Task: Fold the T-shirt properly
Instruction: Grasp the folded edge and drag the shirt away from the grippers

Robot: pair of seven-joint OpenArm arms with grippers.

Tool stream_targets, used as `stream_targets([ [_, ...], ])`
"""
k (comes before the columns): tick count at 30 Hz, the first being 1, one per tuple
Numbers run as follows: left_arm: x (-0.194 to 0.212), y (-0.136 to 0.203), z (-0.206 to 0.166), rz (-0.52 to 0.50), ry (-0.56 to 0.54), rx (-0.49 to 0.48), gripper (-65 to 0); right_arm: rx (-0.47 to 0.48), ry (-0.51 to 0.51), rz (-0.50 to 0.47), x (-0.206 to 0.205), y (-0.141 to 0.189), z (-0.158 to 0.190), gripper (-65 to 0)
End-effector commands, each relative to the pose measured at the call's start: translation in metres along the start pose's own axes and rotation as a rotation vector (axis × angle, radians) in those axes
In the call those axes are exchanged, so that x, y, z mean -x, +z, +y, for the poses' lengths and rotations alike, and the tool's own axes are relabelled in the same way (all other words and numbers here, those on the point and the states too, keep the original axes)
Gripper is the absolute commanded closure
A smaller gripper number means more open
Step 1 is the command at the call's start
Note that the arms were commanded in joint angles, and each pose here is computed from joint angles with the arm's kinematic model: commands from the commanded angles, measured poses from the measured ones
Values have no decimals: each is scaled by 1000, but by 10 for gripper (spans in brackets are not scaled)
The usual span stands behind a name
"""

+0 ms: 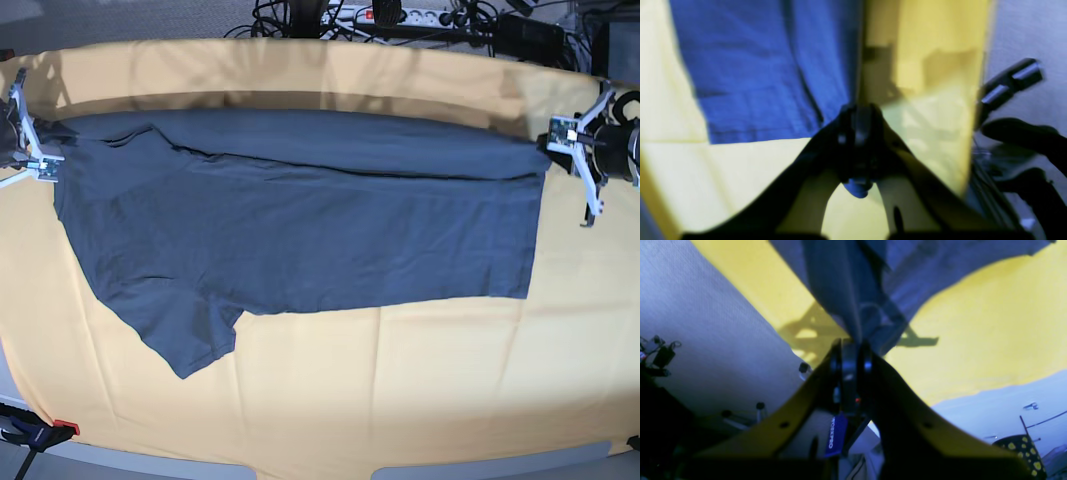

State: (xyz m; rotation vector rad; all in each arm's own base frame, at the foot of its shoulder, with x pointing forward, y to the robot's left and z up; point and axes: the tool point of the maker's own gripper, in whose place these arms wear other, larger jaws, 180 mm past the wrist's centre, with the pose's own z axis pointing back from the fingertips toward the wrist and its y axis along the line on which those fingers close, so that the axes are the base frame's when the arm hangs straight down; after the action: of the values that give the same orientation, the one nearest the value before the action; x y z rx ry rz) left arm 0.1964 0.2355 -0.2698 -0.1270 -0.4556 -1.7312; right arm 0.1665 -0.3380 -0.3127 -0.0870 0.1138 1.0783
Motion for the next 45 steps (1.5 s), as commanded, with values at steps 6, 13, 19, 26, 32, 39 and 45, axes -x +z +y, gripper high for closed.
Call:
stream_targets([
  [6, -11, 1, -3, -22, -22, 9, 0, -35, -1, 57, 12, 11, 2, 0],
  [13, -11, 1, -3, -22, -22, 9, 0, -40, -2, 53, 11, 11, 3, 0],
  [19, -16, 2, -4, -48, 50, 17, -292, -40, -2, 53, 11, 11, 3, -303],
  [26, 1, 7, 1, 77, 109, 11, -395, 2, 4, 88, 18, 18, -8, -420],
  [32, 1, 40, 72, 71, 285, -284, -394, 182, -130, -47, -7, 56, -57, -419],
  [39, 78, 92, 180, 123, 632, -802, -394, 378, -181, -108, -14, 90, -100, -419],
  [45, 167, 87, 212, -92, 1167, -930, -394, 454, -202, -114, -14, 96, -113, -419],
])
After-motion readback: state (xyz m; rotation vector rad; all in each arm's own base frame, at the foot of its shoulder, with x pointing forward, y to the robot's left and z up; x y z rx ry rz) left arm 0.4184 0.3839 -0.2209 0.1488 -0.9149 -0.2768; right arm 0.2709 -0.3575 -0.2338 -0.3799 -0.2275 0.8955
